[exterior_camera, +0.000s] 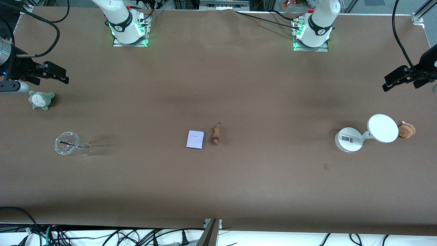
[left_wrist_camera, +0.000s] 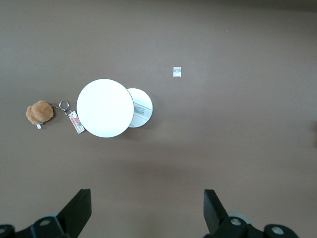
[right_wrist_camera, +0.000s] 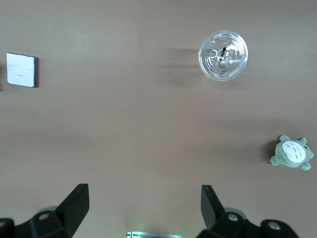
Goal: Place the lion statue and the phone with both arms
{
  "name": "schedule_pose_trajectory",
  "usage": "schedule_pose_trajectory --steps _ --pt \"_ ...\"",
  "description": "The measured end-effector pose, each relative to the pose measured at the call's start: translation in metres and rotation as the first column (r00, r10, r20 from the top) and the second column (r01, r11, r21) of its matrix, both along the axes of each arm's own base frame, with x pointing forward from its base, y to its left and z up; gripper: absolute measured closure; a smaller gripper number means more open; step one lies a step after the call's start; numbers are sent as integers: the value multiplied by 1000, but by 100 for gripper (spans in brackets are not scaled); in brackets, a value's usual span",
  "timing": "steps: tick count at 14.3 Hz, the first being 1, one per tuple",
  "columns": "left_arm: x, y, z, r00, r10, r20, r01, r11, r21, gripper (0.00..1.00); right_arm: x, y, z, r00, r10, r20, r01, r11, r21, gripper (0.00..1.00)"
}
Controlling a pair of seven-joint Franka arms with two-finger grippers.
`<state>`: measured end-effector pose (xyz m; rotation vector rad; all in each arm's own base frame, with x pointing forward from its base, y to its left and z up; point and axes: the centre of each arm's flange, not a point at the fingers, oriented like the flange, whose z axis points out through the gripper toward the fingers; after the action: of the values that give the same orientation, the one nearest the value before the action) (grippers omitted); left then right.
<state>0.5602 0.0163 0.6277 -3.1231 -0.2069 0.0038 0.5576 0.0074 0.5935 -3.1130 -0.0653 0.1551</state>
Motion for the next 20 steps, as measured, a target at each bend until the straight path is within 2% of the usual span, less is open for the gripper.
schedule_pose_trajectory --steps 8,14,20 --pt "4 -10 -3 1000 -19 8 19 1000 3 0 0 0 0 1000 0 0 0 1000 0 0" --pt "11 -31 -23 996 -77 -39 77 997 -4 0 0 0 0 1000 1 0 -1 1000 0 0" --pt "17 -58 -48 983 -146 -107 140 988 -66 0 0 0 0 1000 1 0 -1 1000 0 0"
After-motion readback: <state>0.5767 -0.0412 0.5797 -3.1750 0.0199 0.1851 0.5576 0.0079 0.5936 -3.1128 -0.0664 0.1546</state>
